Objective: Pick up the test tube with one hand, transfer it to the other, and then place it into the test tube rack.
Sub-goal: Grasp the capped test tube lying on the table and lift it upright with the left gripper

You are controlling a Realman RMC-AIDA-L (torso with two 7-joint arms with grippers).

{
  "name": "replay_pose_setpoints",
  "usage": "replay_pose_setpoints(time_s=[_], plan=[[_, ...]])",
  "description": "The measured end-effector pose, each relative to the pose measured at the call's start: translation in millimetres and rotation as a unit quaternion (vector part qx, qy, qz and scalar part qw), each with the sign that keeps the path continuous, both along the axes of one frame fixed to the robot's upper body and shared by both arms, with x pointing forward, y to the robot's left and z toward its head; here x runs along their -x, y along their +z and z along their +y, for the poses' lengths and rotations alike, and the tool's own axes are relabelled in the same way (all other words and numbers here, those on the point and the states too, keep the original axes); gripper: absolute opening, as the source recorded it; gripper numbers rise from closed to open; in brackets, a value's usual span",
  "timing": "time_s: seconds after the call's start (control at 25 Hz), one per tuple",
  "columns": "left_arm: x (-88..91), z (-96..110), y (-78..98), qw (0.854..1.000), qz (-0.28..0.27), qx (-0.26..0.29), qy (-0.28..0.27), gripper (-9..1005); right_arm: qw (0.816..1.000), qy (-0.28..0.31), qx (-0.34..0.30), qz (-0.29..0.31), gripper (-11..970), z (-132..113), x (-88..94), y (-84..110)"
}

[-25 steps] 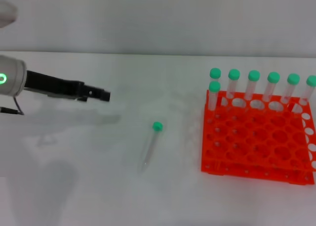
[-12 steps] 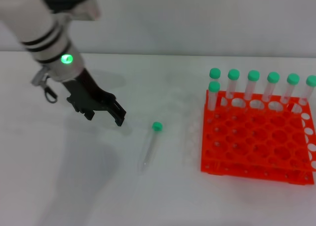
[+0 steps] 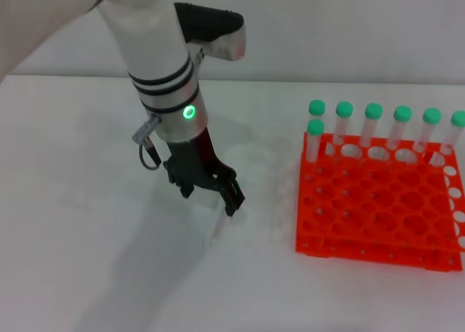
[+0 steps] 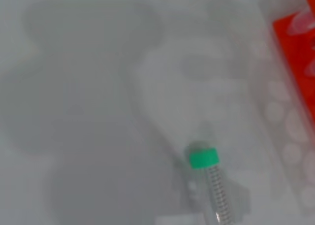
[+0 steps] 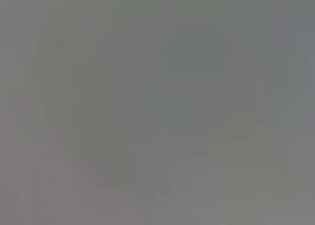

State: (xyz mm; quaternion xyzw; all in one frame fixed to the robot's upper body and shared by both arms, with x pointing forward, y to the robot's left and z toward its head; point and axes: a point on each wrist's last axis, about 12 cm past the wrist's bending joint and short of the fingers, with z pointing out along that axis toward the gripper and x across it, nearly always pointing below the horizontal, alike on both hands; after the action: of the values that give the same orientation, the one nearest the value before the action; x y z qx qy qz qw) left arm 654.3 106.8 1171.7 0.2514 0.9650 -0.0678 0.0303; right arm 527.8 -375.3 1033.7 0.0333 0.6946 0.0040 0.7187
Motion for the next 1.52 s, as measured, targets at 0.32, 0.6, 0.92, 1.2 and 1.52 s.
replay_pose_setpoints(time_s=[0.32, 0.6, 0.92, 1.2, 1.52], plan=[[8.2, 10.1, -9.1, 0.998, 0.036, -0.024, 0.049, 870, 1.000, 0.000, 0.012, -0.008, 872, -3.2, -5.6, 6.0], [12.8, 20.7, -21.3, 0.995, 0.052, -0.020, 0.087, 870, 1.000, 0.001, 0.018, -0.014, 872, -3.7, -10.6, 10.3], [12.4, 21.6, -29.8, 0.994, 0.045, 0.006, 0.103, 870, 1.000, 0.002, 0.025, -0.014, 872, -5.4, -13.8, 12.8], [12.1, 21.4, -32.8, 0.994, 0.040, 0.012, 0.105, 869, 1.000, 0.001, 0.024, -0.014, 872, -5.8, -14.1, 13.2], [11.9, 15.7, -34.7, 0.994, 0.033, 0.017, 0.099, 657, 1.000, 0.001, 0.025, -0.014, 872, -5.7, -14.2, 13.2]])
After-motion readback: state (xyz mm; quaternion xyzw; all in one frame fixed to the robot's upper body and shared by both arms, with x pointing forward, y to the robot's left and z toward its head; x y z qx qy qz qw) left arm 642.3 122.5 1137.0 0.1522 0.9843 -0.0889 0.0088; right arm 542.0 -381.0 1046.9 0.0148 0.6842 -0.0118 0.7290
